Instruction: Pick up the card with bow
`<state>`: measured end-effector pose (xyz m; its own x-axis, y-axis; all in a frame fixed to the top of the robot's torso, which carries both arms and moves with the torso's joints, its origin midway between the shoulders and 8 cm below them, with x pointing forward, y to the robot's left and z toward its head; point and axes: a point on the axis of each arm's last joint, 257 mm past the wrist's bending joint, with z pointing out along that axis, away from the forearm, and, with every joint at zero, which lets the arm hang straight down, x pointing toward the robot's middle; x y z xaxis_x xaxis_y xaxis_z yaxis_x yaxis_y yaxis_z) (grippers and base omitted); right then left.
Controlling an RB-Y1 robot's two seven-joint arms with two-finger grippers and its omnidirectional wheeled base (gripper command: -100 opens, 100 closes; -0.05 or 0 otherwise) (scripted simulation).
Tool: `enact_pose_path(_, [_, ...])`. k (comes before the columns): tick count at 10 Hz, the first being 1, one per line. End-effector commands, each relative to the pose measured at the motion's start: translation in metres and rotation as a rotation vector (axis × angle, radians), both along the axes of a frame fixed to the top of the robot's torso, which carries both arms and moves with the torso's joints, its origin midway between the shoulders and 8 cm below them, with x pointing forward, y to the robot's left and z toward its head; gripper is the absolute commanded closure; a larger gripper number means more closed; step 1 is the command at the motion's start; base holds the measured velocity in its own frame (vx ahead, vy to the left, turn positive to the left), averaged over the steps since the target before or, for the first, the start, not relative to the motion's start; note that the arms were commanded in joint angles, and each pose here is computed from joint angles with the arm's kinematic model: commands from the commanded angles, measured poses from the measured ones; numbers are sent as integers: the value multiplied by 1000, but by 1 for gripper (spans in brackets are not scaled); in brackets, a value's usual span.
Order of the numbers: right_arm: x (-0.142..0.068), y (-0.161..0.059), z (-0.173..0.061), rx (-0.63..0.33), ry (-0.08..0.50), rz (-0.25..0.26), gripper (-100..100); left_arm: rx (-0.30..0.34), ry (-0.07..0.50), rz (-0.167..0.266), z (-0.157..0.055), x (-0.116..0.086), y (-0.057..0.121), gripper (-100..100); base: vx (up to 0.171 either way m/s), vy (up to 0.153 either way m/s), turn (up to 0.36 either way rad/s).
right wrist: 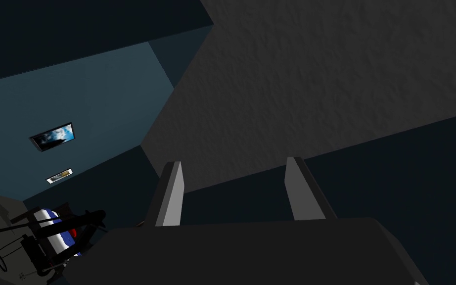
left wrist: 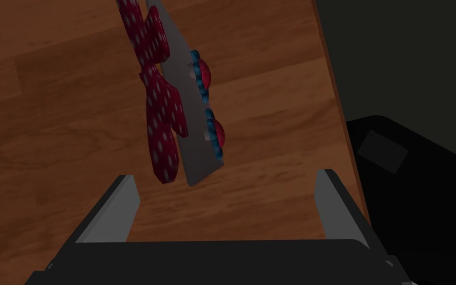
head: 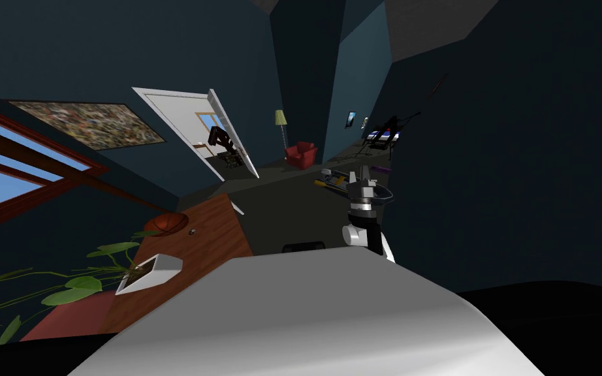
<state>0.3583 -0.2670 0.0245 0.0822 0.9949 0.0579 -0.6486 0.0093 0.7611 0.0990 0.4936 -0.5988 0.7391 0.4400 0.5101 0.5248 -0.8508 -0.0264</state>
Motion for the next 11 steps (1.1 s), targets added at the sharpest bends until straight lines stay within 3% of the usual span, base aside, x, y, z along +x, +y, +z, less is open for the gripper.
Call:
enact_pose_path(1, [0,0,0,0,0,0,0,1,0,-5,-5,5,-7,-100,26,76,24])
enact_pose_path(3, [0,0,0,0,0,0,0,1,0,-6,-8,6,-10,-100,13,42,18])
enact_pose_path(4, [0,0,0,0,0,0,0,1,1,-7,-9,7,-11,100,2,5,-2])
enact_pose_path(8, [0,0,0,0,0,0,0,-2,-6,9,-8,8,-10,100,1,1,10])
enact_pose_path(9, [0,0,0,0,0,0,0,-1,-5,9,-8,7,-9,0,0,0,0])
enact_pose_path(10, [0,0,0,0,0,0,0,2,0,-3,-3,4,-3,100,-18,-39,-92])
enact_pose_path(11, [0,0,0,0,0,0,0,2,0,2,1,1,4,100,-33,-74,-71])
